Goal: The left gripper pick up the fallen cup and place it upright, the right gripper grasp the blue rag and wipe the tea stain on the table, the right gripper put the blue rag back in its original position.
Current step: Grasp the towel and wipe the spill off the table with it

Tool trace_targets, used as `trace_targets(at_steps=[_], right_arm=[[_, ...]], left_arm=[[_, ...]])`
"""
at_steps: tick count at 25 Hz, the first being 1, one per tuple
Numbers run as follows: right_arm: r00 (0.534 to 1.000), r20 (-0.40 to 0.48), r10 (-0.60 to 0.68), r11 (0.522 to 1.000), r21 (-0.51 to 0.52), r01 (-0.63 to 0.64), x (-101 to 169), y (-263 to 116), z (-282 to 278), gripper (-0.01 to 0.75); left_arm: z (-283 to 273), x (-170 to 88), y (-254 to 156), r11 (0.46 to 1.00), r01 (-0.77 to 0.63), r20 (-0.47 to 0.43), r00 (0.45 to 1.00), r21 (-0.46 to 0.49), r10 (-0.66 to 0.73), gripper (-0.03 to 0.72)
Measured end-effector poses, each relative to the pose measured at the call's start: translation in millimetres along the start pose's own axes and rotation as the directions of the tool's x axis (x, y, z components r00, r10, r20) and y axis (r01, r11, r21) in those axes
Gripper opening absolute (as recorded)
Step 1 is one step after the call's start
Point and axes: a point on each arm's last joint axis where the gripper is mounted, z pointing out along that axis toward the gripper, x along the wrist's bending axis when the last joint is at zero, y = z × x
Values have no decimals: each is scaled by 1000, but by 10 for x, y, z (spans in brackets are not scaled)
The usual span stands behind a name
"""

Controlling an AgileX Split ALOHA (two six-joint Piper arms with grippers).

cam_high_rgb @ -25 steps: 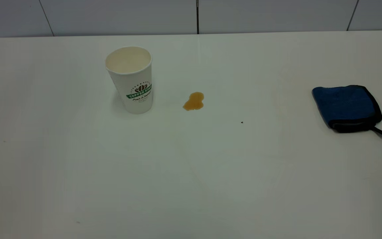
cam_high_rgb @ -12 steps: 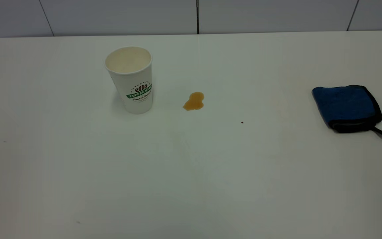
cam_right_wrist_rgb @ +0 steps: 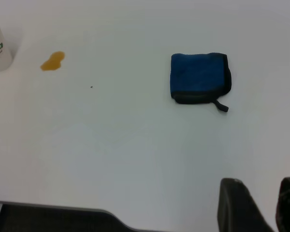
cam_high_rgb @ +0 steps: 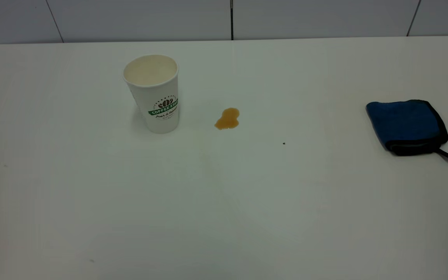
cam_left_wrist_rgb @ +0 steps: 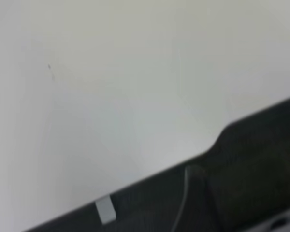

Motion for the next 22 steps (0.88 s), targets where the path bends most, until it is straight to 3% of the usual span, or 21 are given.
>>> trace_targets(at_steps=[4,11,22], right_arm=[[1000,0,0,1000,0,0,0,0,0,240],[1000,0,0,1000,0,0,0,0,0,240],[1000,-1,0,1000,0,0,1,0,0,240]], left_arm=[[-83,-3,-92,993,85,-82,992,-76,-91,568],[-116,-37,-130,962,246,-256,929,-116,-268,567],[-141,-58,-164,954,259,-276,916,-149,-291,566]])
